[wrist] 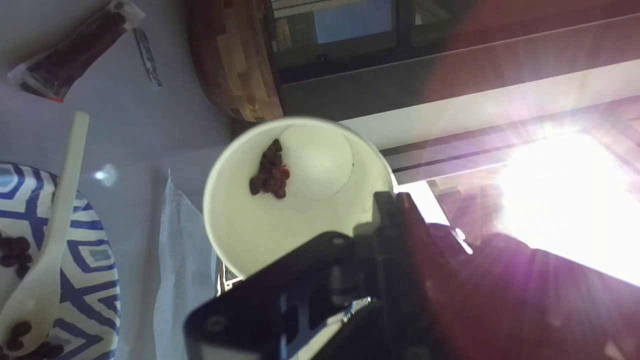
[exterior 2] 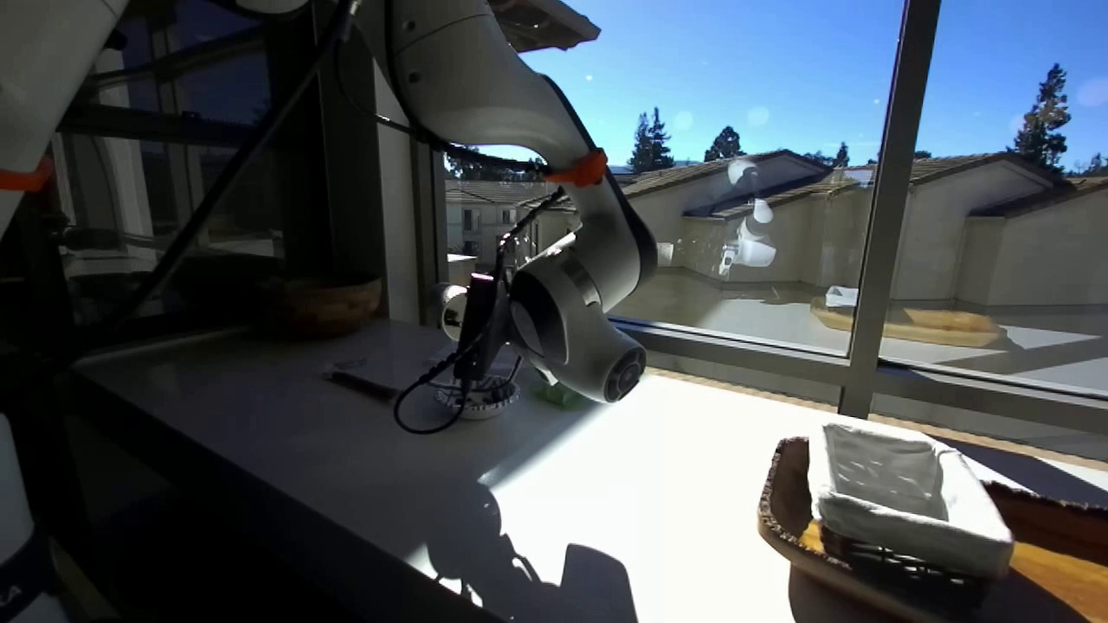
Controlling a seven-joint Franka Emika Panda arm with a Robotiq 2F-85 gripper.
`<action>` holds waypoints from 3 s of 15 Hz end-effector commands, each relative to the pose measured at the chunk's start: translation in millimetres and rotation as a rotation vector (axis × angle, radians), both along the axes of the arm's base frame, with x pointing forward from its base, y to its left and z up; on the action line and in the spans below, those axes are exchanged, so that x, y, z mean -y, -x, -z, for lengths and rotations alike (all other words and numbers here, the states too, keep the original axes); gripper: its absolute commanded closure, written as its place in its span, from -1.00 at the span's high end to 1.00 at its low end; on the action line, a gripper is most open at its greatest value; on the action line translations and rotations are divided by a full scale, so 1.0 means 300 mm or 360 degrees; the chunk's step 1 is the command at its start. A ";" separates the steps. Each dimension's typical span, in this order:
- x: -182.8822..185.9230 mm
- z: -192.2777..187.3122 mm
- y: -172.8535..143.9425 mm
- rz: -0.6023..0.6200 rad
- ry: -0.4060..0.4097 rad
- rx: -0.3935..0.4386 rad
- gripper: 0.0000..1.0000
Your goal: Pour the contents from the cup into the bowl
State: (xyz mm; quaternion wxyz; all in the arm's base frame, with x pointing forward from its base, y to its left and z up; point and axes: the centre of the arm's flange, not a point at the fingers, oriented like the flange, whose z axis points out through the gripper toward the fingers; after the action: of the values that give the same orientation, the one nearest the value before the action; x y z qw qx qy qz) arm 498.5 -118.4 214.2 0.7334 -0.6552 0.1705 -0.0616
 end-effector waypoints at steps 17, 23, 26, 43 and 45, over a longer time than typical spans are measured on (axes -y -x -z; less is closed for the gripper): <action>-0.060 0.213 -0.142 -0.0053 -0.0112 0.0006 -0.98; -0.062 0.209 -0.167 -0.0042 -0.0213 0.0077 -0.98; -0.061 0.196 -0.176 -0.0033 -0.0278 0.0108 -0.98; -0.084 0.099 -0.173 -0.0028 -0.0340 0.0072 -0.98; -0.094 0.012 -0.182 -0.0067 -0.0251 0.0009 -0.98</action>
State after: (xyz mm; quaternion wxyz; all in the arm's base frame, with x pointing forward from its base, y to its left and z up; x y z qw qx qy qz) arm 551.1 -98.6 169.1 0.8133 -0.5608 0.1433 -0.0594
